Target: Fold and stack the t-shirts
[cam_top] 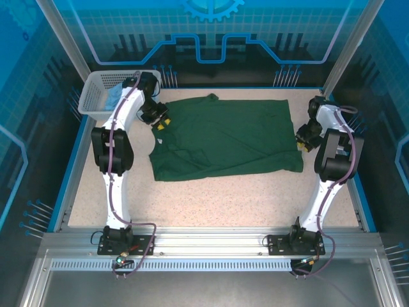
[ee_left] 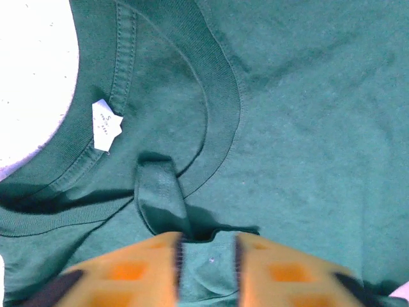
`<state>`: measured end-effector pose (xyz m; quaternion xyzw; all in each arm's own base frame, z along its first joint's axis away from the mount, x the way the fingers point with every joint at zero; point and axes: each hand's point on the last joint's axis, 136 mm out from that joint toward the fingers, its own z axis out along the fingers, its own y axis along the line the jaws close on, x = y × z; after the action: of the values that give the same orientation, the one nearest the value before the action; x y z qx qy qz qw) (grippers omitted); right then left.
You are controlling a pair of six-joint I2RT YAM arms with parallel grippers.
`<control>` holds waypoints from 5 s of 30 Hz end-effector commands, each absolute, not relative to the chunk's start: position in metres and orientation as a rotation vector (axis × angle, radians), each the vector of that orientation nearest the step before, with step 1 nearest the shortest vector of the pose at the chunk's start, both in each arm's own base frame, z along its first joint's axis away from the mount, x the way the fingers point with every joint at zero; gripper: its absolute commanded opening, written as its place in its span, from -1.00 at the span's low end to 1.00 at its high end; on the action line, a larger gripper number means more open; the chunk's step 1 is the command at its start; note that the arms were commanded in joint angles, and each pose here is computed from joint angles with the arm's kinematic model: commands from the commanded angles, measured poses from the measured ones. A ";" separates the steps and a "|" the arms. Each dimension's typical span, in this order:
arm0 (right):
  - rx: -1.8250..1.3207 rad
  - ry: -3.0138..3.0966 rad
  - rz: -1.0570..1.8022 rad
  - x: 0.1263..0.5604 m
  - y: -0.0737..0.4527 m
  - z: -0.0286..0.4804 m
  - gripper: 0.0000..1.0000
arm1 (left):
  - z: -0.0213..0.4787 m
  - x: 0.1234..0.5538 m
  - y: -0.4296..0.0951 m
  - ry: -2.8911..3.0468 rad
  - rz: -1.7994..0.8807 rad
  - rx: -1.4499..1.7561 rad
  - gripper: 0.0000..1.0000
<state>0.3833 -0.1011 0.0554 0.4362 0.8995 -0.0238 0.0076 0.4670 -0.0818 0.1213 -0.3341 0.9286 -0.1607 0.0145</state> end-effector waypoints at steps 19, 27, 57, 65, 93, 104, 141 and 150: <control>1.350 2.785 0.228 0.281 -0.039 0.049 0.16 | 0.059 0.268 -0.109 2.796 -0.847 -1.312 0.51; 1.414 2.722 0.287 0.284 -0.051 0.032 0.19 | 0.036 0.278 -0.110 2.712 -0.893 -1.350 0.37; 1.550 2.891 -0.018 0.246 -0.083 0.008 -0.70 | 0.033 0.283 -0.022 2.886 -0.166 -1.237 -1.00; 1.650 2.805 0.020 0.223 -0.080 0.031 0.04 | 0.055 0.281 -0.011 2.844 -0.127 -1.218 -0.23; 1.365 2.924 0.042 0.275 -0.046 0.013 0.08 | 0.016 0.312 -0.082 2.930 -0.114 -1.004 -0.35; 1.405 2.932 -0.054 0.257 -0.060 0.009 0.71 | 0.015 0.312 -0.024 2.896 0.098 -1.049 -0.33; -0.410 2.928 0.908 0.398 0.321 0.052 0.00 | 0.015 0.276 -0.110 3.115 -0.357 -0.838 -0.41; -0.472 2.983 0.845 0.389 0.332 0.033 0.00 | 0.008 0.275 -0.098 3.138 -0.277 -0.831 -0.39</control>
<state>0.3998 0.3264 0.0484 -0.1388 0.9507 0.2754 0.0331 0.2835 -0.1129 0.0153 -0.2552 0.9585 -0.1201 -0.0425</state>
